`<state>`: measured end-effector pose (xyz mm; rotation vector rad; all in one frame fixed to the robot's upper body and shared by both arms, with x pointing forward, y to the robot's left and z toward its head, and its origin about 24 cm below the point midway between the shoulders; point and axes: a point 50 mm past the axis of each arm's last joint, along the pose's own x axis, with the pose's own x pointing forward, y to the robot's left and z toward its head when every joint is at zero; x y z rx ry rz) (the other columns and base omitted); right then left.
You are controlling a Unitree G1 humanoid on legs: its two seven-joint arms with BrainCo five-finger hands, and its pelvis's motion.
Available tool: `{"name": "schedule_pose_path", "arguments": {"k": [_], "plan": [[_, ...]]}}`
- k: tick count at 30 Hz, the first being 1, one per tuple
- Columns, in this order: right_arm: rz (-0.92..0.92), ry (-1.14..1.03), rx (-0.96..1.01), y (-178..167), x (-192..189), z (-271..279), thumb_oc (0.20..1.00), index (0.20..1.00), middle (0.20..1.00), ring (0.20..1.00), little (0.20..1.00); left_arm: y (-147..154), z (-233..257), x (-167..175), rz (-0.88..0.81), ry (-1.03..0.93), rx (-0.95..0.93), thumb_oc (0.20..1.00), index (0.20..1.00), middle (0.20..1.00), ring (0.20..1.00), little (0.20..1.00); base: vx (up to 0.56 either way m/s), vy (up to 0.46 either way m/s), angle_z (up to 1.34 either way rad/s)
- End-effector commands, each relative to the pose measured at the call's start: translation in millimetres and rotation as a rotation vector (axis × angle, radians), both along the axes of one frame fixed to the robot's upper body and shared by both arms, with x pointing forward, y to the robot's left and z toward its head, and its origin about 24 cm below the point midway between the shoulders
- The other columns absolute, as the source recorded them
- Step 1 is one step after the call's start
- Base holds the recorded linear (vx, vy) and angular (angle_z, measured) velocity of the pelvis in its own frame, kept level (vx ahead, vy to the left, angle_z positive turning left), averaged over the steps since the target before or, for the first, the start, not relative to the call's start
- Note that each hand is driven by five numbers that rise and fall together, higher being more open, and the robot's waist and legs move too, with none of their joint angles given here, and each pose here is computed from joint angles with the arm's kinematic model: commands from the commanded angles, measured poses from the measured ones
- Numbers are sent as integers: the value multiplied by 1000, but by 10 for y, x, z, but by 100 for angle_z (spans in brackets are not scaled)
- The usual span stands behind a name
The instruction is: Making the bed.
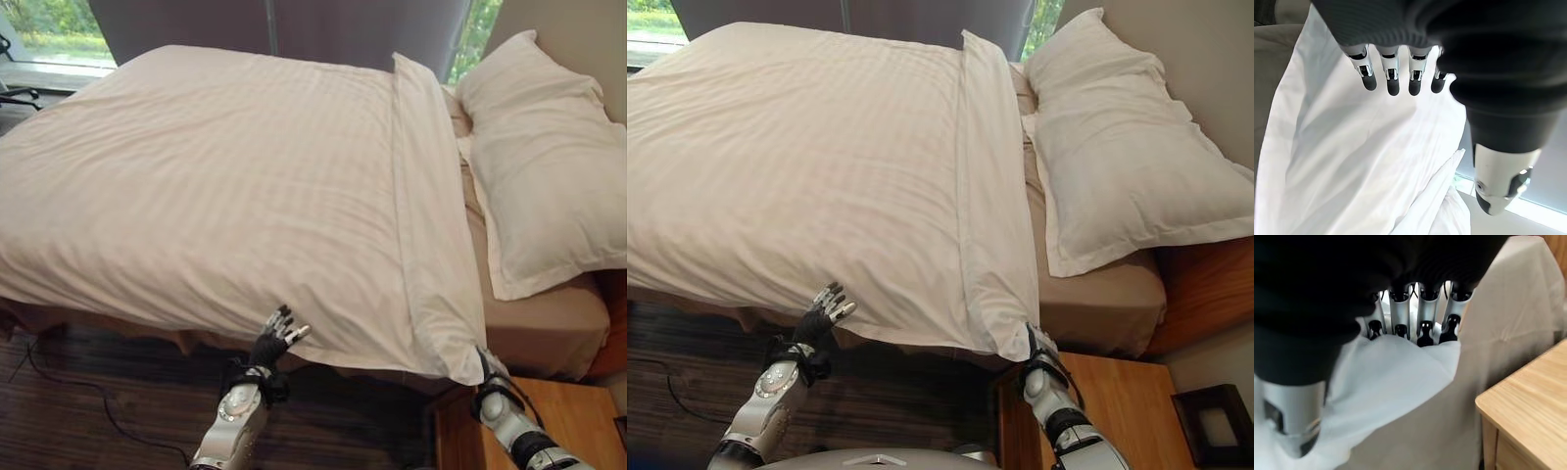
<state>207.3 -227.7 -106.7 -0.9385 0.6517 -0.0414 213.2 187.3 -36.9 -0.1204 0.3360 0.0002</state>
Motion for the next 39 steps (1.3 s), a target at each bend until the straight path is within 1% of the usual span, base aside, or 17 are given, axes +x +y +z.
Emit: {"name": "schedule_pose_path", "arguments": {"k": [1, 4, 6, 10, 11, 13, 14, 17, 19, 20, 24, 25, 27, 28, 33, 34, 39], "plan": [[-249, 687, -5, -273, -1808, -583, 1000, 1000, 1000, 1000, 1000, -7, 119, 71, 32, -83, -52, 1000, 1000, 1000, 1000, 1000, 0, 0, 0], [-475, 503, 129, -360, -1635, -529, 1000, 1000, 1000, 1000, 1000, 35, 102, 69, 54, -72, -57, 1000, 1000, 1000, 1000, 1000, -4, -2, 1], [-755, 269, 361, -388, -1476, -473, 1000, 1000, 1000, 1000, 1000, 54, 63, 66, 80, -58, -63, 1000, 1000, 1000, 1000, 1000, 4, 6, 2], [-1136, -96, 631, -510, -1323, -355, 1000, 1000, 1000, 1000, 1000, 96, -53, 47, 149, -9, -94, 1000, 1000, 1000, 1000, 1000, 24, 37, -13], [-1136, -97, 632, -509, -1319, -354, 1000, 1000, 1000, 1000, 1000, 97, -50, 52, 149, -10, -94, 1000, 1000, 1000, 1000, 1000, 29, 38, -25], [-1215, -271, 722, -608, -1181, -247, 1000, 1000, 1000, 1000, 1000, 105, -70, 46, 164, -3, -114, 1000, 1000, 1000, 1000, 1000, 35, 34, -20], [-1222, -388, 759, -699, -1073, -136, 1000, 1000, 1000, 1000, 1000, 124, -77, 40, 172, -3, -123, 1000, 1000, 1000, 1000, 1000, 13, 21, -16], [-1200, -440, 772, -727, -996, -69, 1000, 1000, 1000, 1000, 1000, 129, -77, 42, 176, -5, -127, 1000, 1000, 1000, 1000, 1000, 12, 7, -8], [-1153, -542, 791, -806, -847, 80, 1000, 1000, 1000, 1000, 1000, 142, -91, 36, 187, -1, -137, 1000, 1000, 1000, 1000, 1000, 25, 8, -3], [-1090, -636, 806, -873, -675, 250, 1000, 1000, 1000, 1000, 1000, 137, -86, 43, 183, -6, -140, 1000, 1000, 1000, 1000, 1000, 0, 0, 0], [-893, -804, 888, -909, -319, 649, 1000, 1000, 1000, 1000, 1000, 163, -82, 55, 171, -9, -128, 1000, 1000, 1000, 1000, 1000, 0, 0, 0], [-756, -881, 943, -865, -111, 897, 1000, 1000, 1000, 1000, 1000, 168, -68, 66, 157, -15, -126, 1000, 1000, 1000, 1000, 1000, 14, -11, 4], [-650, -952, 993, -808, 43, 1111, 329, 329, 329, 329, 329, 168, -56, 66, 146, -20, -127, 1000, 1000, 1000, 1000, 1000, 9, -7, 7], [-600, -986, 1021, -770, 98, 1210, 200, 200, 200, 200, 200, 168, -50, 64, 143, -23, -132, 1000, 1000, 1000, 1000, 1000, 16, -5, 6], [-494, -1158, 1274, -522, 278, 1515, 200, 200, 200, 200, 200, 141, -7, 63, 120, -44, -167, 1000, 1000, 1000, 1000, 1000, 11, -2, 5], [-461, -1177, 1366, -399, 353, 1576, 200, 200, 200, 200, 200, 98, 6, 66, 97, -51, -190, 1000, 1000, 1000, 1000, 1000, 18, -5, 16], [-394, -1192, 1538, -162, 585, 1711, 200, 200, 200, 200, 200, -1, 123, 130, 30, -108, -253, 1000, 1000, 1000, 1000, 1000, -10, -14, 11]]}}
